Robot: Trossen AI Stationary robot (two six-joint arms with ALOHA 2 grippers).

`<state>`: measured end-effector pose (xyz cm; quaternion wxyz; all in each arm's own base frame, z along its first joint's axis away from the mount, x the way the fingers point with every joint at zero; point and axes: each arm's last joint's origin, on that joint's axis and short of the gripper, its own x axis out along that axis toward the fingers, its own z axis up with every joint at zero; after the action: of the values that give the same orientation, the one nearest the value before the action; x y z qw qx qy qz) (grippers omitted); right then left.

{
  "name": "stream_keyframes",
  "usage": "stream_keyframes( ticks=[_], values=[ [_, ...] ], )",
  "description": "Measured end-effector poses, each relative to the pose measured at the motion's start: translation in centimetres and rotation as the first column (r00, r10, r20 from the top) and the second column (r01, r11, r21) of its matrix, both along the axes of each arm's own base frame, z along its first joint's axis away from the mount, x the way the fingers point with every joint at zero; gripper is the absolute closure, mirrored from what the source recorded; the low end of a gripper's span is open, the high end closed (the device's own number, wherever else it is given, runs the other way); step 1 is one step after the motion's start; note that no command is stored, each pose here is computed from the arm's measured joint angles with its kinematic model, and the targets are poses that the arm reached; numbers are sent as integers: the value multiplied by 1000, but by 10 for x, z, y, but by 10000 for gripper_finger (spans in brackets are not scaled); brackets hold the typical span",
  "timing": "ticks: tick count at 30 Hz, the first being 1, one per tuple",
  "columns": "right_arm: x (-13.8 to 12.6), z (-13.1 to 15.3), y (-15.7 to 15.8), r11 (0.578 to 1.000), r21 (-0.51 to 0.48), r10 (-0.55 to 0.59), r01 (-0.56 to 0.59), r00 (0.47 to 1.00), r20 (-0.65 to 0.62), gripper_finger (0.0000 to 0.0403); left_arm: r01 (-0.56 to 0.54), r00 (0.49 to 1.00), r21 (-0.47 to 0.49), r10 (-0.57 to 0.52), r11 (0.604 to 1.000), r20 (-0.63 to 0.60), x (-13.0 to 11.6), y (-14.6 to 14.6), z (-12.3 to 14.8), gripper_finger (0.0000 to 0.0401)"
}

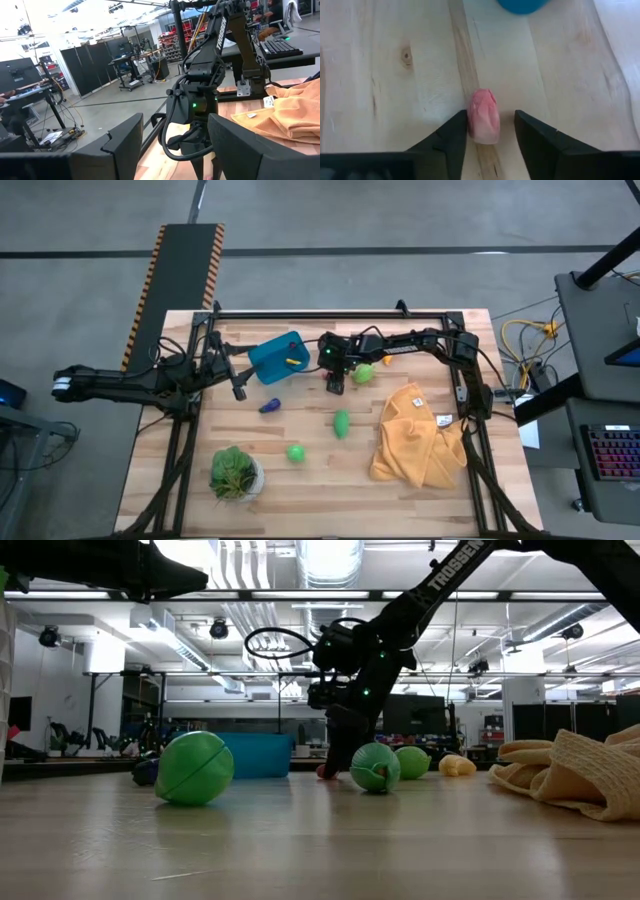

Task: Pick and placing Produce into tupperware
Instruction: Put the peach into the blue bin

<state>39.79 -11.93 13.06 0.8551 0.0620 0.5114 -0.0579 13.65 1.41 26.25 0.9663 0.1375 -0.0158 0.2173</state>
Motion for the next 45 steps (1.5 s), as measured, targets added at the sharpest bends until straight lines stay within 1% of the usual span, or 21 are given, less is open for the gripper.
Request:
stream_keyframes(
  ticks=[4, 8, 13, 16, 19, 24, 28, 29, 32, 35, 41, 45],
  values=[
    [0, 0, 0, 1000, 1, 1, -1, 1000, -2, 294, 0, 1000, 0, 0, 1000, 0, 0, 0, 0, 192],
    [0, 0, 0, 1000, -8, 26, -26, 1000, -3, 331, 0, 1000, 0, 0, 1000, 0, 0, 0, 0, 192],
    [-1, 2, 2, 999, -10, 49, -49, 999, -1, 357, 0, 1000, 0, 0, 1000, 0, 0, 0, 0, 192],
    [-2, 7, 2, 998, -19, 66, -65, 998, 11, 359, 0, 1000, 0, 0, 1000, 0, 0, 0, 0, 192],
    [-1, 19, 3, 997, -28, 73, -71, 996, 49, 356, 0, 1000, 0, 0, 1000, 0, 0, 0, 0, 192],
    [0, 43, 3, 995, -48, 99, -92, 980, 175, 357, 0, 1000, 1, 0, 1000, 0, 0, 0, 0, 192],
    [1, 62, 5, 991, -88, 128, -105, 941, 312, 360, 0, 1000, 1, 0, 1000, 0, 0, 0, 0, 192],
    [2, 68, 5, 990, -92, 135, -109, 922, 362, 360, 0, 1000, 1, 0, 1000, 1, 0, 0, 0, 192],
    [5, 76, 5, 990, -90, 139, -110, 878, 459, 359, 0, 1000, 1, 0, 1000, 1, 0, 0, 0, 192],
    [6, 79, 5, 990, -96, 141, -107, 861, 489, 360, 0, 1000, 1, 0, 1000, 1, 0, 0, 0, 192],
    [7, 79, 4, 990, -120, 122, -72, 866, 486, 363, 0, 1000, 1, 0, 1000, 1, 0, 0, 0, 192],
    [11, 89, 1, 992, -118, 99, -44, 851, 516, 363, 0, 1000, 1, 0, 1000, 2, 0, 0, 0, 192]
  ],
)
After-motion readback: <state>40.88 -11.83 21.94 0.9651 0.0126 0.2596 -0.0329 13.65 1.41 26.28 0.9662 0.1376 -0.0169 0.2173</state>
